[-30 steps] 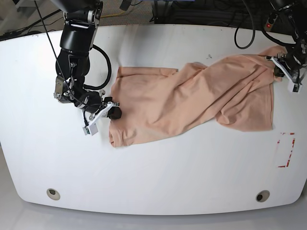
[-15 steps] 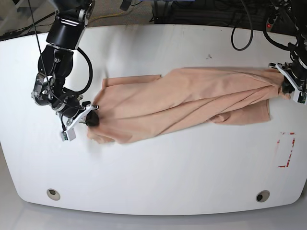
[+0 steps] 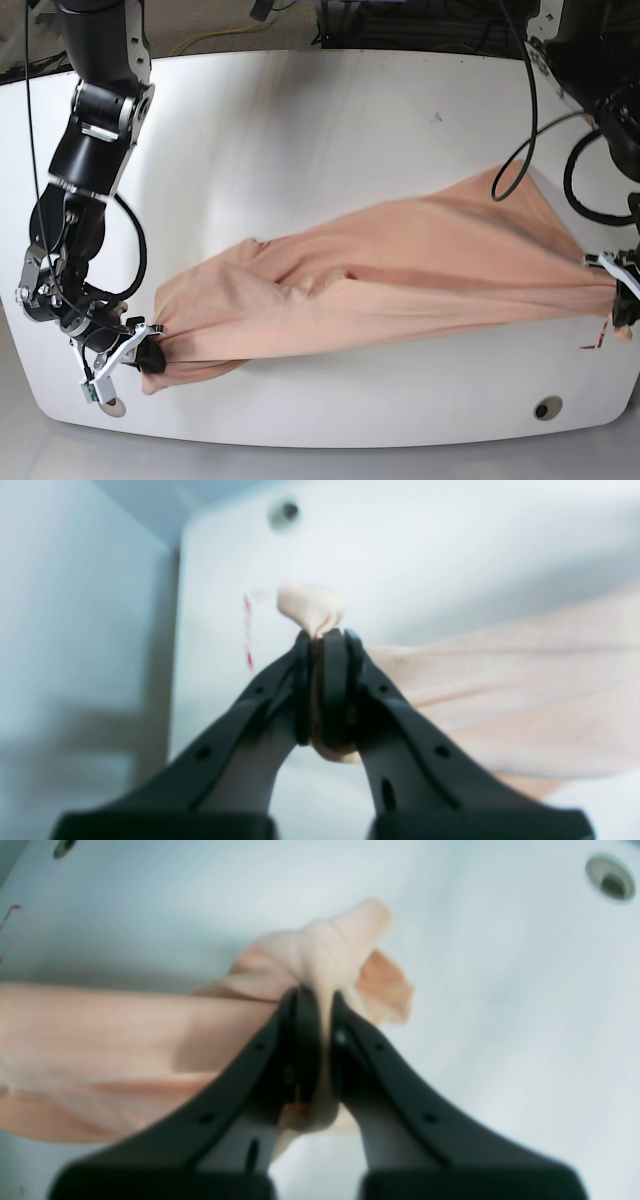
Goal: Fold the T-shirt properly
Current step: 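Lift the shirt with both grippers, shake it out, and lay it flat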
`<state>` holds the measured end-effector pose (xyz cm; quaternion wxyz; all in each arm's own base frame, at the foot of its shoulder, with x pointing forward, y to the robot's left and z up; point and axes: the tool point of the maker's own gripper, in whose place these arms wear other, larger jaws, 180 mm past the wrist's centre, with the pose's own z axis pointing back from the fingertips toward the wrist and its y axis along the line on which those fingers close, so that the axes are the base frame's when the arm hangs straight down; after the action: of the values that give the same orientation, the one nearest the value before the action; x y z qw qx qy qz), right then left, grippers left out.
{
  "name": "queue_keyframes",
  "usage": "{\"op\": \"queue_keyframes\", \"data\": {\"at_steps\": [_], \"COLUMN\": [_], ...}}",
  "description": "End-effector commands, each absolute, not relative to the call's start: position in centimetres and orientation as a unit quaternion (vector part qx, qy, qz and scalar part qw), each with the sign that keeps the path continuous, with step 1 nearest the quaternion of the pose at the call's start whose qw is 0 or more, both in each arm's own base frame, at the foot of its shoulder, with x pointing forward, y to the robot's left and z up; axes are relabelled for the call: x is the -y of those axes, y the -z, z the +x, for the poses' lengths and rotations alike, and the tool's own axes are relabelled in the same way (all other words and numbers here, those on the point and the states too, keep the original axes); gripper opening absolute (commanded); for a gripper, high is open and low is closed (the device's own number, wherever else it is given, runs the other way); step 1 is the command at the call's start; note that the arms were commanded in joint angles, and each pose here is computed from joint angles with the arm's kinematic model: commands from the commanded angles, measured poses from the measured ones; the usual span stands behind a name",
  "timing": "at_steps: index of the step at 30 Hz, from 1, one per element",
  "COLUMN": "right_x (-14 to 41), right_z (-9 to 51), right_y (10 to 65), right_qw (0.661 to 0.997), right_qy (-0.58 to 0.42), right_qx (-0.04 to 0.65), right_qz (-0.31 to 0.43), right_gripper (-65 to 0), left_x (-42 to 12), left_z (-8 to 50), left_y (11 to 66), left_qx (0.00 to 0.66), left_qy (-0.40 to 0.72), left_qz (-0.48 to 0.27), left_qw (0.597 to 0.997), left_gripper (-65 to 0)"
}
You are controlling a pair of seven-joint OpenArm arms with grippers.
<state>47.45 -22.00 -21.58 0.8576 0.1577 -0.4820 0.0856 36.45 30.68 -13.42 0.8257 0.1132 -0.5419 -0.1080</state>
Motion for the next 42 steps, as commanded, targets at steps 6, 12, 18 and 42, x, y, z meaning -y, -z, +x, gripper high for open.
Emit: {"op": "queue_keyframes", "data": {"at_steps": [6,12,18,42], "right_x": [22.5,22.0,21.2,24.9], "right_z": [52.2,53.6,53.1,41.6], "right_y": [9.3,-1.4,-7.6,28.3], "right_qw": [0.801,0.756,0.734,0.874], "right_qy": [-0.123,-0.166,-0.195,-0.007], "right_qx": [0.571,0.627,0.648,0.411], "right_qz": [0.132,0.091,0.059,0.261], "right_gripper": [-65.0,-65.0,-65.0,-65.0], "left_x": [-31.8,-35.1,-36.5,-34.0], "left_z": [39.4,39.6,38.9,32.7], "left_y": [3.2,-5.2,-11.4,17.9], "left_qx": [0.631,0.680,0.713,0.469], "left_qy": [0.098,0.060,0.052,0.110], "left_qz": [0.148,0.188,0.206,0.171], "left_qw": [0.755,0.706,0.668,0.859], "left_gripper": [-65.0,-65.0,-65.0,-65.0]}}
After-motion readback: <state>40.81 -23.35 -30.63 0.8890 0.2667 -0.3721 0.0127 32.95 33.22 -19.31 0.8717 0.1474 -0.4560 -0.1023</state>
